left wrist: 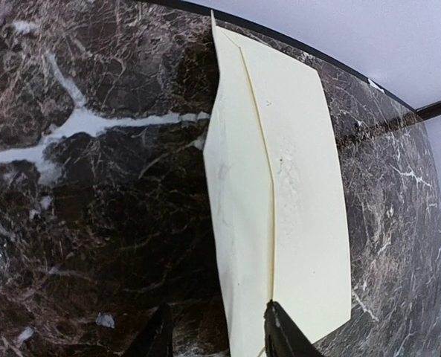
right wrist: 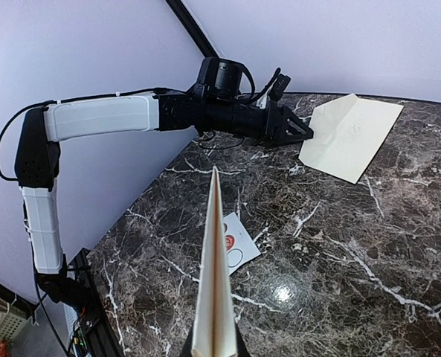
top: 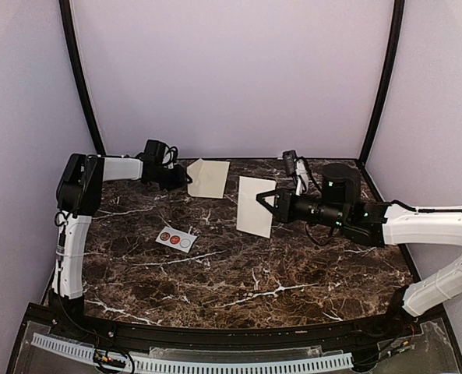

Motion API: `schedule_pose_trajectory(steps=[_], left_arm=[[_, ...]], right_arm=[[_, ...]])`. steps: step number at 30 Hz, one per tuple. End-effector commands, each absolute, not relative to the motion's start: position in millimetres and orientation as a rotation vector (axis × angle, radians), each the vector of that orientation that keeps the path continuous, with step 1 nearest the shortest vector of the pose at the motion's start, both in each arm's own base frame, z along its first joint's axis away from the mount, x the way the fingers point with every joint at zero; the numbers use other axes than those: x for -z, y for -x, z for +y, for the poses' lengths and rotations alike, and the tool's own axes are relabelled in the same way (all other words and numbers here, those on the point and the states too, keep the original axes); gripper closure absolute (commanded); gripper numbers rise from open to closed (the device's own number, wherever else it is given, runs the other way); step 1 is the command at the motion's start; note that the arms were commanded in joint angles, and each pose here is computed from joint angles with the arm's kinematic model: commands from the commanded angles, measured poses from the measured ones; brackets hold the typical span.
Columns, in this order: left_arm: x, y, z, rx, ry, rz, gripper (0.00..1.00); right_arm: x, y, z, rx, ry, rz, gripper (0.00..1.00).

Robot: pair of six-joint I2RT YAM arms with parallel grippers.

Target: Place the letter into the envelope and seal it

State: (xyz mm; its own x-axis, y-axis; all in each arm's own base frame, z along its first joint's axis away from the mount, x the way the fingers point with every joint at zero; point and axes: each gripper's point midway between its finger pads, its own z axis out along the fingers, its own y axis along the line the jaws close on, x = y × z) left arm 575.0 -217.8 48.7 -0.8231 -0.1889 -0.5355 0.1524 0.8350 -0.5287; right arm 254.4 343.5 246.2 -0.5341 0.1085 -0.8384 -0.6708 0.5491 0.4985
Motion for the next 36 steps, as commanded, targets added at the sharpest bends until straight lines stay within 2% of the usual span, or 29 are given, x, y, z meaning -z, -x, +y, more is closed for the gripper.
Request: schedule_pose_trajectory(steps=[1,2,9,14,19,23,29,36], left_arm=[[-58,-580,-226,0.813,0.008,2.393,0.66],[-57,-580,-226,0.816,0.007,2.393,0.70],[-56,-582,-234,0.869,-0.006,2.381,0.78],[-55,-582,-242,0.902,-0.025,2.379,0.87],[-56,-580,-252,0.918,-0.075,2.370,1.00],[-69,-572,-265,0.967,-0.156,2.352,1.00],[-103,-525,-297,1.029,-0.356,2.316,1.00],[-127,-426,-324,1.141,-0.608,2.295,1.00]], right_arm=[[-260,-260,345,-1.110,0.436,1.829,1.00],[-260,-260,345,-1.110,0.435,1.831,1.00],[-255,-261,349,-1.119,0.442,1.843,1.00],[-251,-263,350,-1.112,0.439,1.853,1.00],[-254,-264,346,-1.098,0.423,1.849,1.00],[-258,-267,337,-1.044,0.404,1.849,1.00],[-265,-275,311,-0.951,0.356,1.848,1.00],[-273,-283,280,-0.844,0.296,1.845,1.00]])
